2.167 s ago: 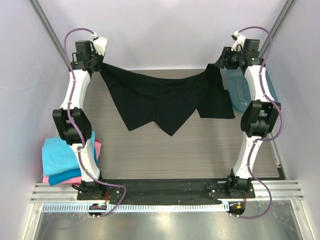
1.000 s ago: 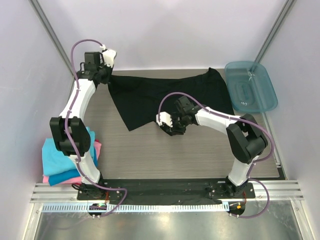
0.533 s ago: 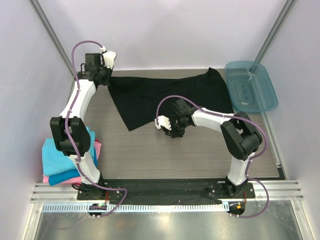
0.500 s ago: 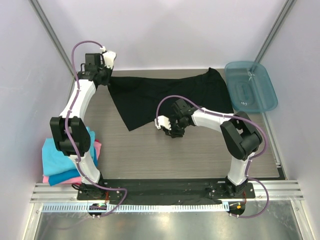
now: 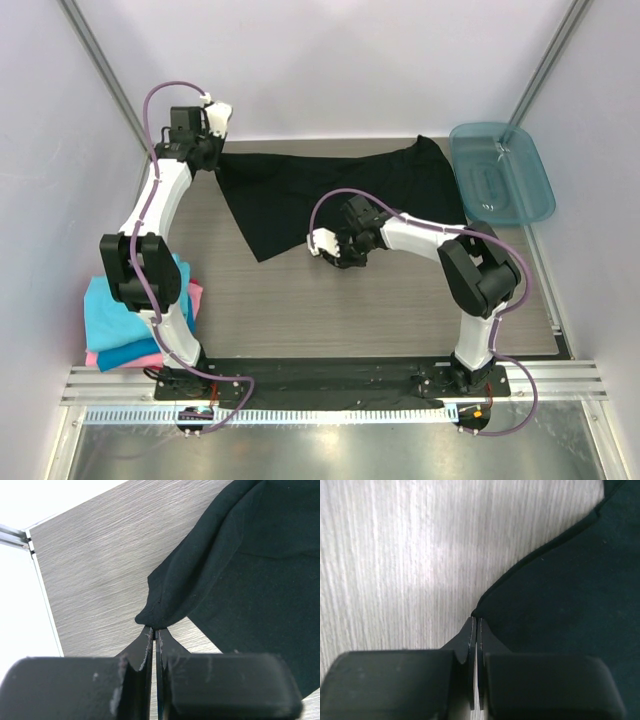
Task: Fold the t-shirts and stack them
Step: Flatten the tshirt out
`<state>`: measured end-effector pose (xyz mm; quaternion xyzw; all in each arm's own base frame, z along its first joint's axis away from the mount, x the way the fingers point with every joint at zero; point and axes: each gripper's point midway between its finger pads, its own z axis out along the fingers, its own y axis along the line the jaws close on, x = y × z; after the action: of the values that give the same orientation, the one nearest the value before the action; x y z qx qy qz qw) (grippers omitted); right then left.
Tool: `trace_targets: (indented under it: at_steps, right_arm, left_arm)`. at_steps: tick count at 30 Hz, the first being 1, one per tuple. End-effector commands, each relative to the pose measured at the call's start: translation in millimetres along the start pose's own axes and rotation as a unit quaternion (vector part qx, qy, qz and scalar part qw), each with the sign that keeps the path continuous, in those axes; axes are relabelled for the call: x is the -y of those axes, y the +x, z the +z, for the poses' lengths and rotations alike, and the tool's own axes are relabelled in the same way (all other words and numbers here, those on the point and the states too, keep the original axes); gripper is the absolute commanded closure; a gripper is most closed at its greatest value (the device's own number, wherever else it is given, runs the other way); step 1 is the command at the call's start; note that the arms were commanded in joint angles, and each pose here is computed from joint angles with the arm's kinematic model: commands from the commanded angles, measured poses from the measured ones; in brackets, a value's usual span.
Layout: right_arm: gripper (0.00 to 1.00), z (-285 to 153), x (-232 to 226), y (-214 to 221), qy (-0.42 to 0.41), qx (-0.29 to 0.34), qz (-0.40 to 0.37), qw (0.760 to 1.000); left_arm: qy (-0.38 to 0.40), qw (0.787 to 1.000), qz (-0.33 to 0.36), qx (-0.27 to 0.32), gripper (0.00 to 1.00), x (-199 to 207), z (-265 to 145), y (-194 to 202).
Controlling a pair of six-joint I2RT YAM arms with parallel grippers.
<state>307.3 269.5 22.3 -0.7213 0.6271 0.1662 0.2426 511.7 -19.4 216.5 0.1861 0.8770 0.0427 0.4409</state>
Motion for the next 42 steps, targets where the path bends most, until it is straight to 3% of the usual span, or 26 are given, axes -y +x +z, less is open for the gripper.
trace_targets:
  at_steps: [1, 4, 6, 10, 15, 19, 24, 34, 38, 42]
  right_arm:
    - [0.99, -36, 36, -18, 0.076, -0.005, -0.002, 0.997]
    - [0.99, -94, 92, -51, 0.194, 0.029, 0.020, 0.980]
    - [0.99, -149, 132, -56, 0.287, 0.035, 0.041, 0.956]
    - [0.99, -262, 195, -65, 0.447, 0.042, 0.073, 0.890]
    - [0.99, -373, 228, -47, 0.585, 0.022, 0.110, 0.803]
    - [0.99, -452, 227, -73, 0.657, 0.047, 0.090, 0.747]
    - [0.99, -519, 207, -99, 0.716, 0.060, 0.053, 0.694]
    - [0.99, -656, 143, -150, 0.813, 0.114, 0.003, 0.571]
    - [0.99, -684, 125, -161, 0.831, 0.127, -0.008, 0.542]
    - [0.99, -694, 117, -163, 0.839, 0.122, -0.016, 0.529]
  left_arm:
    - [-0.023, 0.999, 0.012, 0.028, 1.00, -11, -22, -18]
    - [-0.031, 0.998, 0.016, 0.046, 1.00, -18, -34, -33]
    - [-0.035, 0.998, 0.013, 0.058, 1.00, -22, -44, -42]
    - [-0.050, 0.994, 0.012, 0.096, 1.00, -34, -70, -71]
    - [-0.073, 0.986, 0.014, 0.152, 1.00, -52, -113, -116]
    - [-0.081, 0.975, 0.025, 0.204, 1.00, -58, -150, -150]
    - [-0.101, 0.957, 0.038, 0.269, 1.00, -65, -207, -186]
    - [-0.121, 0.930, 0.068, 0.339, 1.00, -63, -286, -211]
    - [-0.127, 0.924, 0.076, 0.353, 1.00, -62, -303, -216]
    - [-0.132, 0.923, 0.080, 0.351, 1.00, -64, -303, -216]
